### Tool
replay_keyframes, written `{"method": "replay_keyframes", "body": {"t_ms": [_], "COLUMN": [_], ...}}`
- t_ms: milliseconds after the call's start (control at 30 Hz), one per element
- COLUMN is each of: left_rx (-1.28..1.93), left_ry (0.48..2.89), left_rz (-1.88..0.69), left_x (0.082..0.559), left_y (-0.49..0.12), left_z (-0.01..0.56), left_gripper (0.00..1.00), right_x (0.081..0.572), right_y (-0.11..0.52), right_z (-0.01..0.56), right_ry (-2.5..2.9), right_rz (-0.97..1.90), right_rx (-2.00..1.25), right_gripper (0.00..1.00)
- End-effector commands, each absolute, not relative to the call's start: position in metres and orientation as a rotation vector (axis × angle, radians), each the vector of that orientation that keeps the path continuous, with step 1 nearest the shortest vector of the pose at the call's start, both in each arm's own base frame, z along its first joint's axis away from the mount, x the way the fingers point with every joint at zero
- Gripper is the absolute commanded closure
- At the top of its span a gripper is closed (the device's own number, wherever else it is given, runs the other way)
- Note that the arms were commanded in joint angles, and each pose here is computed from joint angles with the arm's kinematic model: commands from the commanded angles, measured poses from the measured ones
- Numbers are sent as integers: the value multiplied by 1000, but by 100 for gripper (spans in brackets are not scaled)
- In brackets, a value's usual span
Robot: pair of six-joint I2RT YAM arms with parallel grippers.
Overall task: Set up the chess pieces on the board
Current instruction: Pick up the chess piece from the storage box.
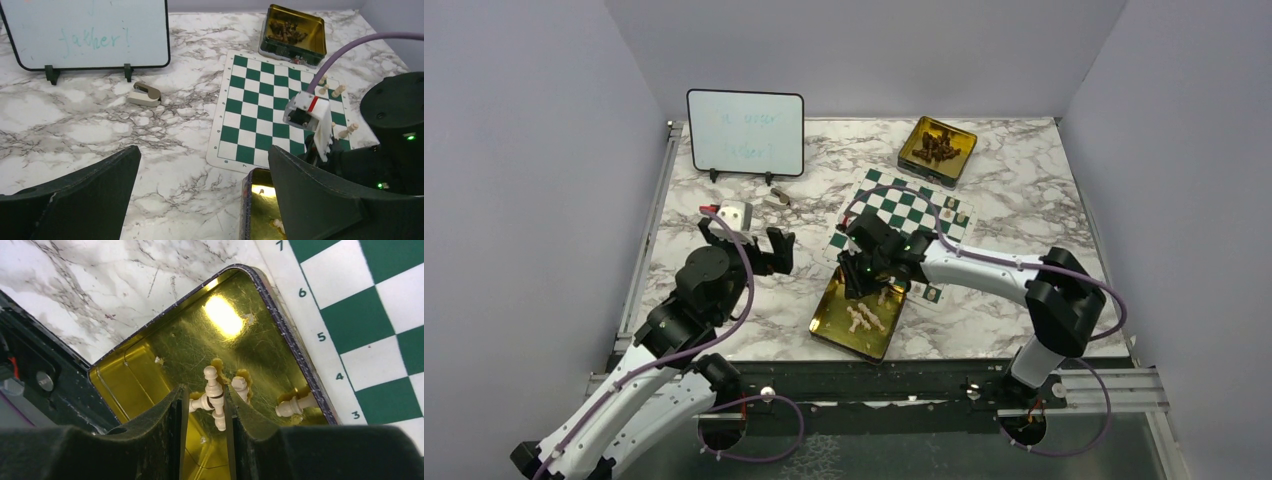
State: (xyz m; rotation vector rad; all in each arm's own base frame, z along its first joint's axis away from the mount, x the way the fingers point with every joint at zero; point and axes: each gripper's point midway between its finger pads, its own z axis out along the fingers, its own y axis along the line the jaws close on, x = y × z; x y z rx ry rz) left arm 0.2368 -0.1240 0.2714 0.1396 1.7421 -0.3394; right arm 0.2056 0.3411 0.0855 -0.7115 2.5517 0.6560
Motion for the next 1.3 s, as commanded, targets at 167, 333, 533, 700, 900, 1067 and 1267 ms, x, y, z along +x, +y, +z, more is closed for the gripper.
{"method": "replay_keyframes", "body": {"t_ms": [167,333,533,700,900,1067,1267], "left_rx": [45,33,26,23,27,27,29], "left_ry": [1643,1635,1623,1620,1623,1626,1628], "left_rz": [-289,-286,-290,-291,-289,-288,-288], "left_x": [234,234,232,232,232,233,233], "left_y": [-100,-97,-95,-95,-95,-96,-96], "left_z": [289,291,293,293,292,291,290], "left_gripper": [1,1,1,1,1,1,1], "right_x": [196,190,190,190,188,188,190], "right_y": [352,358,357,354,349,348,353], "right_z": [58,47,36,29,23,22,33], "right_ry": [2628,2655,2683,2697,2715,2714,2685], "right_rz": [529,519,444,384,324,309,343], "right_rx": [-846,-886,-914,-932,-955,-961,-945], "right_gripper": [65,67,68,69,70,75,86]}}
